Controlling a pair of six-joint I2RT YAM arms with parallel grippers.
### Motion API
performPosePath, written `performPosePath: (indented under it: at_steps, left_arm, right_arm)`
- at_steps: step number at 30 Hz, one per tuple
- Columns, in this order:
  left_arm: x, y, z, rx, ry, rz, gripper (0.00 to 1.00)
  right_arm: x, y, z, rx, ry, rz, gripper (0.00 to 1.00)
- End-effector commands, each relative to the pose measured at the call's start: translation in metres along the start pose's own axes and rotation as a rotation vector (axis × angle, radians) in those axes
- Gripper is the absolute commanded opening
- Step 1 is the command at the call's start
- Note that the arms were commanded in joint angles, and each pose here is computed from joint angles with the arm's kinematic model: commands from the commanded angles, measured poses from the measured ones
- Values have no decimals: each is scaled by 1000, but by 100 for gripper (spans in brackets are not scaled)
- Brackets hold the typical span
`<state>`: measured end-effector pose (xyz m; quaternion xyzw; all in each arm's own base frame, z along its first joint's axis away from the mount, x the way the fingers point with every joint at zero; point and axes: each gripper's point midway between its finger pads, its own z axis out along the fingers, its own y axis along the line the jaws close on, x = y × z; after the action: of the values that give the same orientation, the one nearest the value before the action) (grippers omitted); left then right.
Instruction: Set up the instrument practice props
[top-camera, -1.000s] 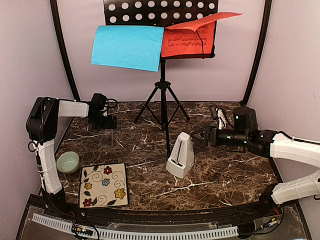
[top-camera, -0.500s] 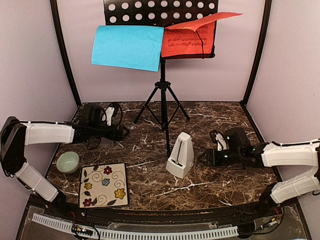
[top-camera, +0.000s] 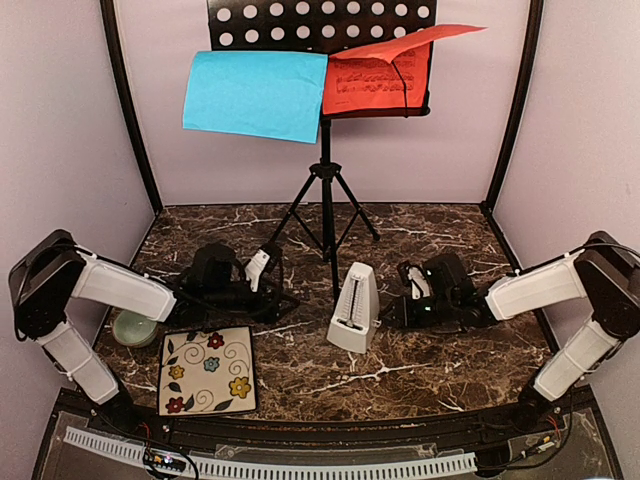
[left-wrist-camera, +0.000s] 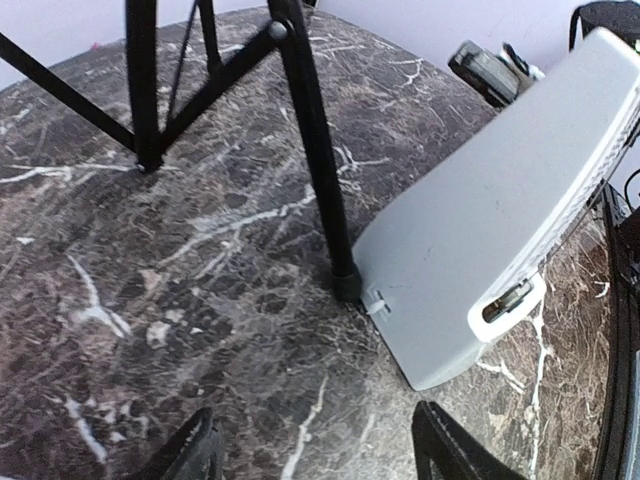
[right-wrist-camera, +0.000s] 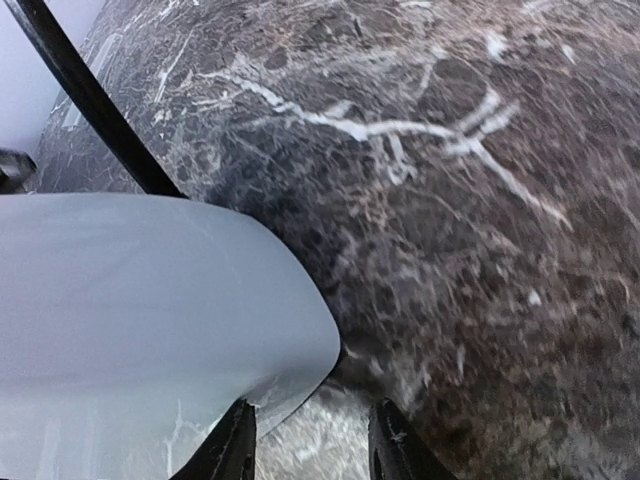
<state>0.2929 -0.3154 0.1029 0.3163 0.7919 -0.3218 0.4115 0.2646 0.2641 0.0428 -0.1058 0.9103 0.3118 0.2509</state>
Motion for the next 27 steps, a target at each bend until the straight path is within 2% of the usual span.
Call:
performPosePath:
  at_steps: [1, 7, 11, 17, 21, 23, 27]
  left_arm:
    - [6, -23, 23, 64, -8, 21, 63]
    - [15, -39, 49, 97, 6, 33, 55]
    - [14, -57, 64, 140, 9, 43, 53]
    - [15, -63, 77, 143, 3, 31, 52]
    - [10, -64, 82, 150, -1, 36, 51]
    - [9, -65, 85, 155, 2, 42, 51]
    - [10, -62, 87, 139, 14, 55, 51]
  right_arm:
    - [-42, 28, 6, -88, -95, -63, 40]
    - [-60, 34, 19, -86, -94, -114, 39]
    - [-66, 40, 11, -99, -105, -128, 44]
    - [-51, 35, -30, -65, -130, -136, 62]
    - [-42, 45, -55, -120, -166, -153, 79]
    - [-41, 51, -64, -145, -186, -168, 91]
    - [-49, 66, -70, -169, -214, -192, 95]
